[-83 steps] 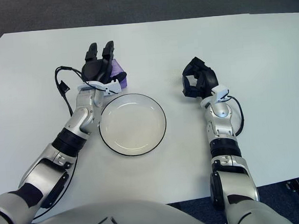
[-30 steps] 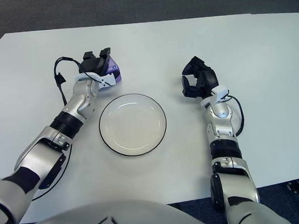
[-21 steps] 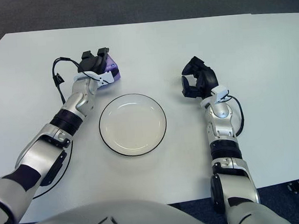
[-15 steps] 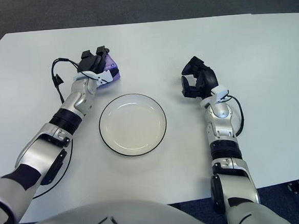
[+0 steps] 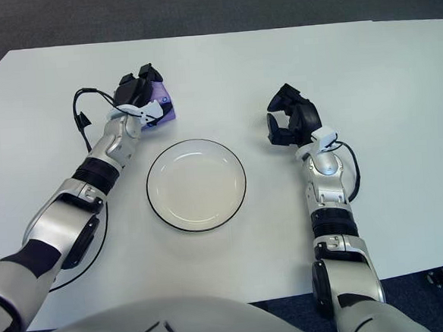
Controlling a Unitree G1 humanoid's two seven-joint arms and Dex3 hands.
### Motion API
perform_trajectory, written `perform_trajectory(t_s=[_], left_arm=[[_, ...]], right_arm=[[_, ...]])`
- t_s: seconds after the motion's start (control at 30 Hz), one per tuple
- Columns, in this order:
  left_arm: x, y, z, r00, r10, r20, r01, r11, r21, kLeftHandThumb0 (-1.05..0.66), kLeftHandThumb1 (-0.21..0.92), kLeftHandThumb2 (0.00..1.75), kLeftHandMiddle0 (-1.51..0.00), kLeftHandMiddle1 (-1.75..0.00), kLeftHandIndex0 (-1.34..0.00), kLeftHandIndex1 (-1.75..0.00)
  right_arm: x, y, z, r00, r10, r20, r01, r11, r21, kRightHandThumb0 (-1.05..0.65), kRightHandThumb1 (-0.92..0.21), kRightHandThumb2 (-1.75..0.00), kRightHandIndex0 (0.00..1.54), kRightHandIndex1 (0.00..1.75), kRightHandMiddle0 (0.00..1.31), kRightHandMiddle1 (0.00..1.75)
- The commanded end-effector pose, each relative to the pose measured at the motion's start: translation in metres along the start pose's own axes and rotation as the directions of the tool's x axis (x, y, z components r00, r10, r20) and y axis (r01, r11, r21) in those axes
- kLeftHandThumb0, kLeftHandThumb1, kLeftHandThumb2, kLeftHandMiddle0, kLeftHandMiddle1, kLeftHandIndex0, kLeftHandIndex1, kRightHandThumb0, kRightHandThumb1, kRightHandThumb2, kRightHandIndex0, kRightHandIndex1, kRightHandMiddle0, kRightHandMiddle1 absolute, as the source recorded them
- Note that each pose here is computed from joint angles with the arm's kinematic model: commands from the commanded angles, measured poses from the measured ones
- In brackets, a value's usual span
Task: Put the tissue paper into the plate.
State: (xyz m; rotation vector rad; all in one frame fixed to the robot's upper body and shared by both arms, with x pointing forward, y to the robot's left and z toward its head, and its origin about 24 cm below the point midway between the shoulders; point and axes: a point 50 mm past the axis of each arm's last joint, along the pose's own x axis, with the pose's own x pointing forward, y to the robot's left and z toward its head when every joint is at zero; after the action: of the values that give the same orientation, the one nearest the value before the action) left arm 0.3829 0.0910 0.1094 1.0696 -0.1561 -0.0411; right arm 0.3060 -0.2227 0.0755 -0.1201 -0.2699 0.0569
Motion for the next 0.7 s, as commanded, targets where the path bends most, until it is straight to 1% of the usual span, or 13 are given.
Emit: perform_trajectory(t_s=[0.0, 0.03, 0.07, 0.17, 0.2, 0.27, 0.3, 0.4, 0.53, 0.57, 0.67], left_arm=[[-0.019, -0.032, -0.038, 0.983, -0.119, -0.137, 0.117, 0.993, -0.019, 0.00, 0.29, 1.32, -0.55, -1.66, -0.51, -1.75], [-0.020, -0.032, -0.038, 0.986, -0.111, -0.128, 0.110, 0.994, -0.012, 0.00, 0.30, 1.32, -0.53, -1.68, -0.51, -1.75], [-0.020, -0.032, -0.038, 0.987, -0.105, -0.121, 0.105, 0.994, -0.007, 0.00, 0.29, 1.34, -0.54, -1.69, -0.52, -1.75], [-0.020, -0.031, -0.039, 0.990, -0.093, -0.106, 0.095, 0.996, 0.006, 0.00, 0.21, 1.44, -0.58, -1.72, -0.58, -1.75], [-0.020, -0.030, -0.039, 0.993, -0.078, -0.088, 0.079, 0.997, 0.014, 0.00, 0.17, 1.49, -0.61, -1.73, -0.61, -1.75], [-0.021, -0.027, -0.041, 0.997, -0.047, -0.053, 0.049, 0.999, 0.019, 0.00, 0.10, 1.50, -0.78, -1.53, -0.63, -1.75], [-0.022, -0.023, -0.043, 0.999, -0.031, -0.035, 0.032, 0.999, 0.018, 0.00, 0.07, 1.51, -0.84, -1.47, -0.64, -1.75], [-0.022, -0.017, -0.045, 1.000, -0.005, -0.004, 0.005, 1.000, 0.017, 0.00, 0.03, 1.55, -0.91, -1.44, -0.65, -1.75], [-0.023, 0.003, -0.047, 0.997, 0.043, 0.059, -0.045, 0.998, 0.041, 0.00, 0.01, 1.58, -0.92, -1.49, -0.64, -1.75], [-0.024, 0.009, -0.045, 0.995, 0.055, 0.080, -0.059, 0.997, 0.044, 0.00, 0.00, 1.59, -0.92, -1.50, -0.64, -1.75], [-0.028, 0.022, -0.041, 0.990, 0.076, 0.118, -0.082, 0.995, 0.050, 0.00, 0.03, 1.59, -0.88, -1.57, -0.62, -1.75]], right_arm=[[-0.057, 0.016, -0.057, 0.968, -0.020, -0.249, 0.045, 0.994, 0.095, -0.46, -0.39, -1.22, 1.30, 1.75, 0.56, 1.75], [-0.057, 0.016, -0.057, 0.968, -0.020, -0.250, 0.045, 0.994, 0.095, -0.46, -0.39, -1.22, 1.30, 1.75, 0.56, 1.75], [-0.057, 0.016, -0.058, 0.968, -0.020, -0.250, 0.045, 0.994, 0.095, -0.46, -0.39, -1.22, 1.30, 1.75, 0.56, 1.75], [-0.057, 0.016, -0.058, 0.967, -0.019, -0.253, 0.045, 0.994, 0.096, -0.46, -0.39, -1.23, 1.30, 1.75, 0.56, 1.75], [-0.057, 0.017, -0.058, 0.967, -0.019, -0.254, 0.045, 0.994, 0.096, -0.46, -0.39, -1.23, 1.30, 1.75, 0.56, 1.75], [-0.057, 0.017, -0.059, 0.966, -0.019, -0.257, 0.045, 0.994, 0.096, -0.46, -0.39, -1.23, 1.30, 1.75, 0.56, 1.75], [-0.057, 0.017, -0.059, 0.966, -0.018, -0.258, 0.044, 0.994, 0.096, -0.46, -0.39, -1.23, 1.30, 1.75, 0.56, 1.75], [-0.057, 0.017, -0.059, 0.966, -0.017, -0.259, 0.043, 0.994, 0.096, -0.46, -0.39, -1.22, 1.30, 1.75, 0.56, 1.75], [-0.057, 0.017, -0.059, 0.966, -0.014, -0.260, 0.041, 0.994, 0.099, -0.46, -0.39, -1.22, 1.30, 1.75, 0.55, 1.75], [-0.057, 0.017, -0.059, 0.966, -0.014, -0.260, 0.041, 0.994, 0.101, -0.46, -0.39, -1.22, 1.30, 1.75, 0.55, 1.75], [-0.057, 0.017, -0.060, 0.966, -0.013, -0.260, 0.041, 0.994, 0.104, -0.46, -0.39, -1.22, 1.29, 1.75, 0.55, 1.75]])
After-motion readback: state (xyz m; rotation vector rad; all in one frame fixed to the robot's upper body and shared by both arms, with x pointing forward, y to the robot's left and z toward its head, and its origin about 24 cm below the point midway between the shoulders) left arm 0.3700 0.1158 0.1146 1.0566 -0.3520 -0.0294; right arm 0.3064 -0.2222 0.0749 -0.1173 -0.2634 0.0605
